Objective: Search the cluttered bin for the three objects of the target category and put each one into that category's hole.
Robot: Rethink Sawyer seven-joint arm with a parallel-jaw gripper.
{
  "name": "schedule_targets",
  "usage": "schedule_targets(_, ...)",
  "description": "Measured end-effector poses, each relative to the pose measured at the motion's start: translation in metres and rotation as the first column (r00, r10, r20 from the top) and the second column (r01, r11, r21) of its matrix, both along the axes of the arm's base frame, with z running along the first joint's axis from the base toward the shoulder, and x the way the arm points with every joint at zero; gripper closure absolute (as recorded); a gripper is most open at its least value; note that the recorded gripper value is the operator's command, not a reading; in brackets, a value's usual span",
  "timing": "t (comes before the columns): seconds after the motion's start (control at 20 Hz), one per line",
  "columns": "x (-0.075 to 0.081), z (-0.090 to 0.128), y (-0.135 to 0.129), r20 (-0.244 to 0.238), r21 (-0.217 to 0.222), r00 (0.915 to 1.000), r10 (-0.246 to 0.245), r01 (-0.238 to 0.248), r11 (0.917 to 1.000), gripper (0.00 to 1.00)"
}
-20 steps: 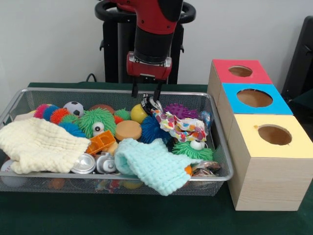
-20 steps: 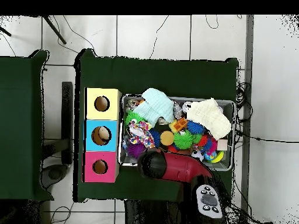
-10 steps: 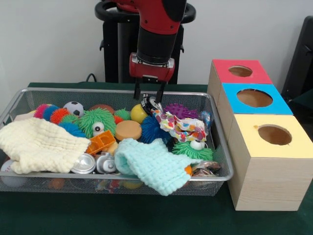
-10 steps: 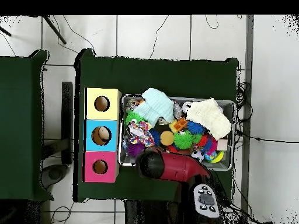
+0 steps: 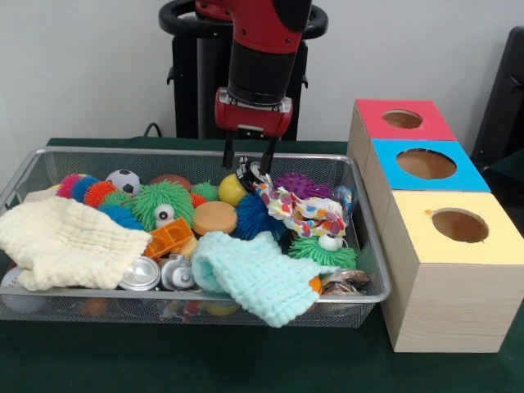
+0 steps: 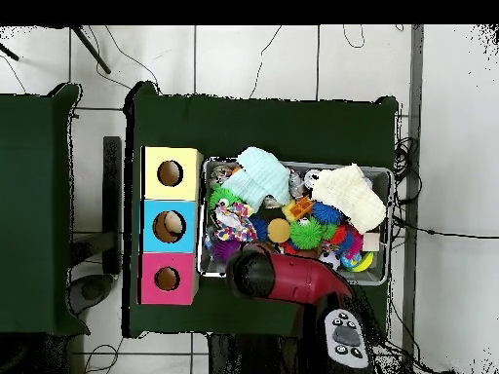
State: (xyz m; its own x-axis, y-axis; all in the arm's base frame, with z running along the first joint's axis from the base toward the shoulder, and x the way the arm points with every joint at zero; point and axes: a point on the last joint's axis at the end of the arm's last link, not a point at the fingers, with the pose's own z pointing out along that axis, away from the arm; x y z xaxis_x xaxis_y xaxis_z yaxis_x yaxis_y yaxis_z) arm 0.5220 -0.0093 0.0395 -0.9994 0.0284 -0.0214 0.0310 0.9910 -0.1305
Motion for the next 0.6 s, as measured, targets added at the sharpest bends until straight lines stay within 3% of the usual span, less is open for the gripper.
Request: schedule_targets(0.6, 0.018, 0.019, -0.003, 0.052, -0.005, 0.9985, -0.017, 0.017, 0.9998, 0.00)
